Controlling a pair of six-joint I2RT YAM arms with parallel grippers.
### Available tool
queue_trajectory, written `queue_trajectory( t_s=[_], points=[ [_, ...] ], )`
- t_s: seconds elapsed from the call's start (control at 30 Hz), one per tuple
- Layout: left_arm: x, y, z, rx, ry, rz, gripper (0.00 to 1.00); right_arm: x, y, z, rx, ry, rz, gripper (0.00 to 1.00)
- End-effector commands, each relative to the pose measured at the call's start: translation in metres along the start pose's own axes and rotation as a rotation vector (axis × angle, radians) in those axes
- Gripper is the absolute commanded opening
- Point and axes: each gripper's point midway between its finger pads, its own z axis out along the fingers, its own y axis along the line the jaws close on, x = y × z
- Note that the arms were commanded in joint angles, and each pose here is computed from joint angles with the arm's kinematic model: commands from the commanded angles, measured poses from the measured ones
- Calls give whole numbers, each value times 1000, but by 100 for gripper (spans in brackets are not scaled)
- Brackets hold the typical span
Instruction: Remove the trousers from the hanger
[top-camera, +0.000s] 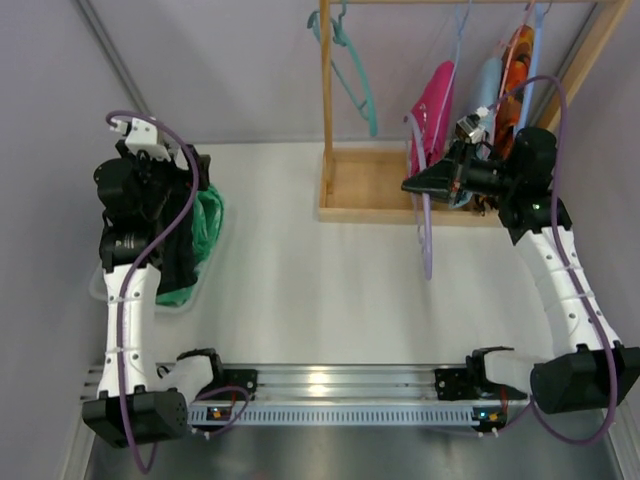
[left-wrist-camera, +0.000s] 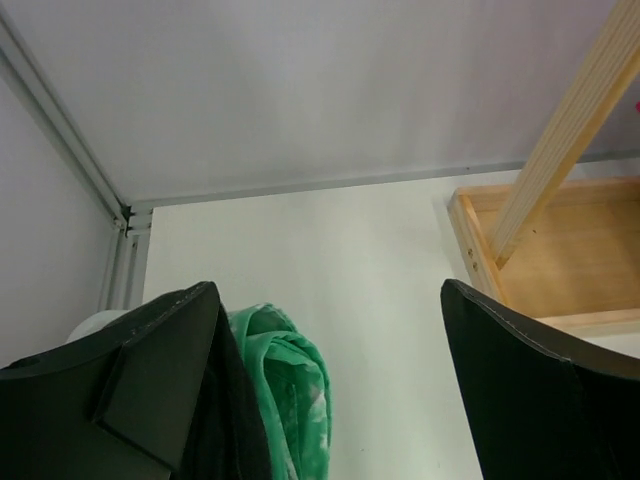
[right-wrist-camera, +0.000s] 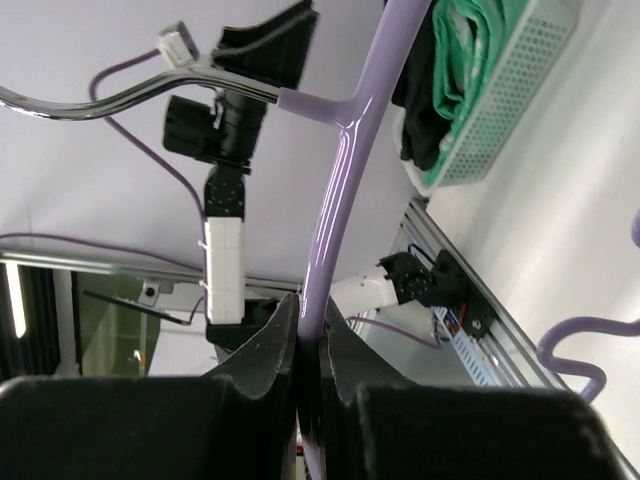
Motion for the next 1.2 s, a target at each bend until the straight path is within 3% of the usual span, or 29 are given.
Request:
queue_trajectory(
  t_s=[0.0,0.37,0.6,0.93,1.17],
  points=[
    [-34,-20,-5,62,-80,6,99,-21,57,-4,-101,-48,-177,0],
    [-76,-55,-14,193,-169,-24,99,-117,95,27,-92,-223,-207,0],
    [-100,-102,-14,339,-207,-47,99,-152,95,57,-107,-215,-218,0],
    [-89,-119,-2,385,-169,-69,99,-199,114,66,-139,-331,-299,0],
    [-84,-117,3,375,-153,-82,98,-226,78,77,-55,-404,-218,0]
  ],
)
